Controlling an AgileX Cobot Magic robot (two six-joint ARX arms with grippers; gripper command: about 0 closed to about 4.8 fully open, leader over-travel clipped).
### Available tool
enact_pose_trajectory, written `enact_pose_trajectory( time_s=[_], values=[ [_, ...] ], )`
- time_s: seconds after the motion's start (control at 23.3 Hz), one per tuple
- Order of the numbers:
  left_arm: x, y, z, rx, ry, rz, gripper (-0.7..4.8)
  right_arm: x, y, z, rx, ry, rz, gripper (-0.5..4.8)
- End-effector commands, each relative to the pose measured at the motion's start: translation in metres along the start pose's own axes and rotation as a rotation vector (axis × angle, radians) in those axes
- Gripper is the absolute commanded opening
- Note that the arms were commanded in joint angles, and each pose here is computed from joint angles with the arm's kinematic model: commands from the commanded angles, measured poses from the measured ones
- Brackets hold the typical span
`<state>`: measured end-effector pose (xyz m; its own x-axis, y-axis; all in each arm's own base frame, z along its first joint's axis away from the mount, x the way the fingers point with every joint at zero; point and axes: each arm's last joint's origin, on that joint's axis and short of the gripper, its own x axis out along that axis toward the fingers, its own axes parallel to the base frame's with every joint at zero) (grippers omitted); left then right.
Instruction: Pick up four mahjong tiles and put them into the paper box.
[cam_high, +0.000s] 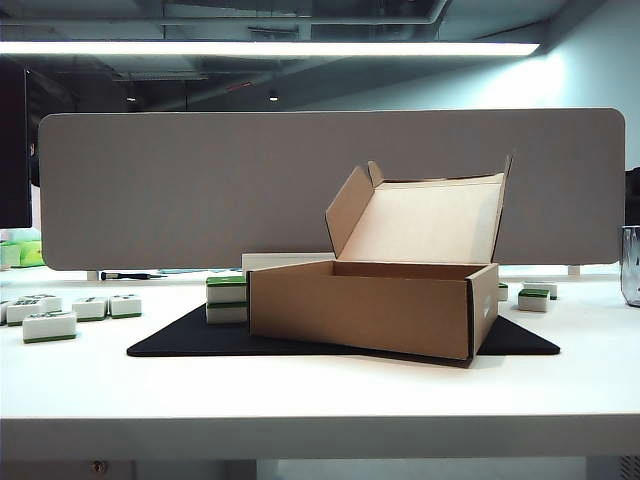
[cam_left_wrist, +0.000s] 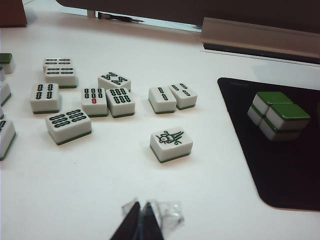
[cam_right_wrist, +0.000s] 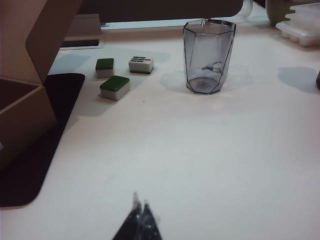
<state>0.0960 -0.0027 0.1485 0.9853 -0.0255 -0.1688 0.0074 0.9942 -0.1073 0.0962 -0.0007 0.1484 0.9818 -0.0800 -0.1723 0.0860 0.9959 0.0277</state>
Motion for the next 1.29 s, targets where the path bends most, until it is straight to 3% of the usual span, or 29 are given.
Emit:
enact_pose_trajectory(
  time_s=[0.04,0.43,0.56,0.95,1.08,1.29],
  values=[
    [0.0,0.0,-0.001,-0.003,0.013,-0.003,-0.06,-0.001,0.0,0.002,0.001,-0.022,0.004,-0.01],
    [0.0,0.0,-0.001,-0.003,0.013,-0.003,-0.06,-0.001,0.0,0.009,0.017,-0.095,0.007,-0.02],
    [0.0,0.0,-0.001,-0.003,0.013,-0.002,-0.06,-0.003,0.001,0.021,0.062,-0.215,0.018,-0.02],
    [0.0,0.0,-0.001,-0.003,0.013,-0.003,-0.06,-0.027,0.001,0.07,0.07,-0.316,0.035,-0.02],
    [0.0,0.0,-0.001,-0.003,0.013,-0.003,-0.06,-0.038,0.001,0.084,0.066,-0.31,0.061,-0.02],
    [0.0,0.0,-0.001,-0.003,0.013,-0.003,-0.06,-0.07,0.004,0.111,0.039,-0.211,0.228,-0.02]
  ],
)
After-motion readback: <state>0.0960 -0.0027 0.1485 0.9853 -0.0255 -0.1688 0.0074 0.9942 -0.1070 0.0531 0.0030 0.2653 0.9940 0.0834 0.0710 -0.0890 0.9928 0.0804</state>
